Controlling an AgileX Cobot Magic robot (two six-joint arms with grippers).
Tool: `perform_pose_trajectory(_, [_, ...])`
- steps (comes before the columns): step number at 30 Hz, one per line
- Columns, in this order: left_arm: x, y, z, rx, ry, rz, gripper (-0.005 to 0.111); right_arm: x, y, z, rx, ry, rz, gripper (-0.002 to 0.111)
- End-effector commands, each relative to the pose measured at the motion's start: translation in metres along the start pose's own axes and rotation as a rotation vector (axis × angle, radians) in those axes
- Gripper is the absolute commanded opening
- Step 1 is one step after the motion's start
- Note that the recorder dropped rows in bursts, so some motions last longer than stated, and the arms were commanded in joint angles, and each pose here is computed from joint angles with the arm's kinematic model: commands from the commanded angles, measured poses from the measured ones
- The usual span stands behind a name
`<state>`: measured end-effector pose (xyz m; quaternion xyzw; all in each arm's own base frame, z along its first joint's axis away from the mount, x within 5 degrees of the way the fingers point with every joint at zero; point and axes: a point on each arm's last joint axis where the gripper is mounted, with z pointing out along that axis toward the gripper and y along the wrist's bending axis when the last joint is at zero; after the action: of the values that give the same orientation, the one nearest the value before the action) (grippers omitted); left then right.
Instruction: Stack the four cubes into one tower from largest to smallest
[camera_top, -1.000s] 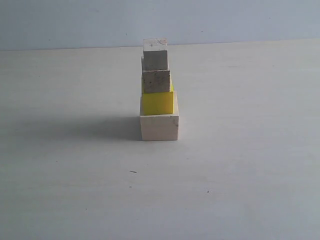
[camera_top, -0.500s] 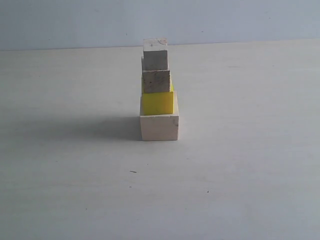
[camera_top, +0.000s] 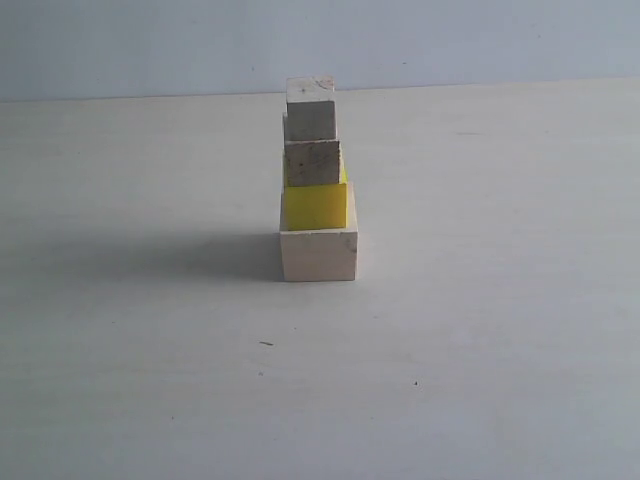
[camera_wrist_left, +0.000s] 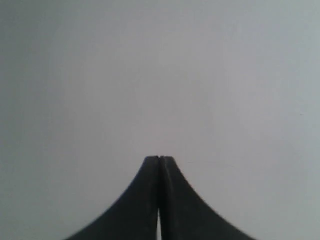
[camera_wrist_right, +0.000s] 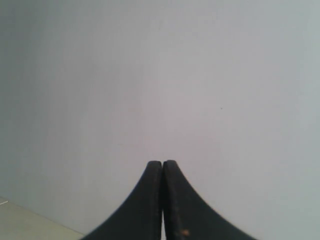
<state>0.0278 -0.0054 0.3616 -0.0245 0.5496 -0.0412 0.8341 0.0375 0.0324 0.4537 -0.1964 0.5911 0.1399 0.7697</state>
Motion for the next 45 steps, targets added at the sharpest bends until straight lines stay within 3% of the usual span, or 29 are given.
perform_pose_trajectory(1, [-0.001,0.001,-0.003,-0.023,-0.015,0.057,0.0,0.002,0.0,-0.001,0.008,0.004,-0.011,0.0])
perform_pose_trajectory(5, [0.007,-0.003,-0.004,0.019,0.022,0.06,0.0,0.002,0.0,-0.001,0.007,0.004,-0.009,0.0])
perform_pose_trajectory(9, [0.026,-0.006,-0.01,0.067,0.139,0.067,0.0,0.002,0.0,-0.001,0.007,0.004,-0.009,0.0])
perform_pose_trajectory(15, [0.052,0.004,-0.017,-0.047,0.254,-0.103,0.0,0.002,0.0,-0.001,0.007,0.004,-0.009,0.0])
perform_pose_trajectory(20, [0.074,0.011,-0.023,-0.101,0.359,-0.096,0.0,0.002,0.0,-0.001,0.007,0.004,-0.009,0.0])
perform_pose_trajectory(32, [0.136,0.015,-0.036,-0.058,0.542,-0.086,0.0,0.002,0.0,-0.001,0.007,0.004,-0.009,0.0])
perform_pose_trajectory(45, [0.175,0.022,-0.048,-0.093,0.673,-0.07,0.0,0.002,0.0,-0.001,0.006,0.003,-0.005,0.0])
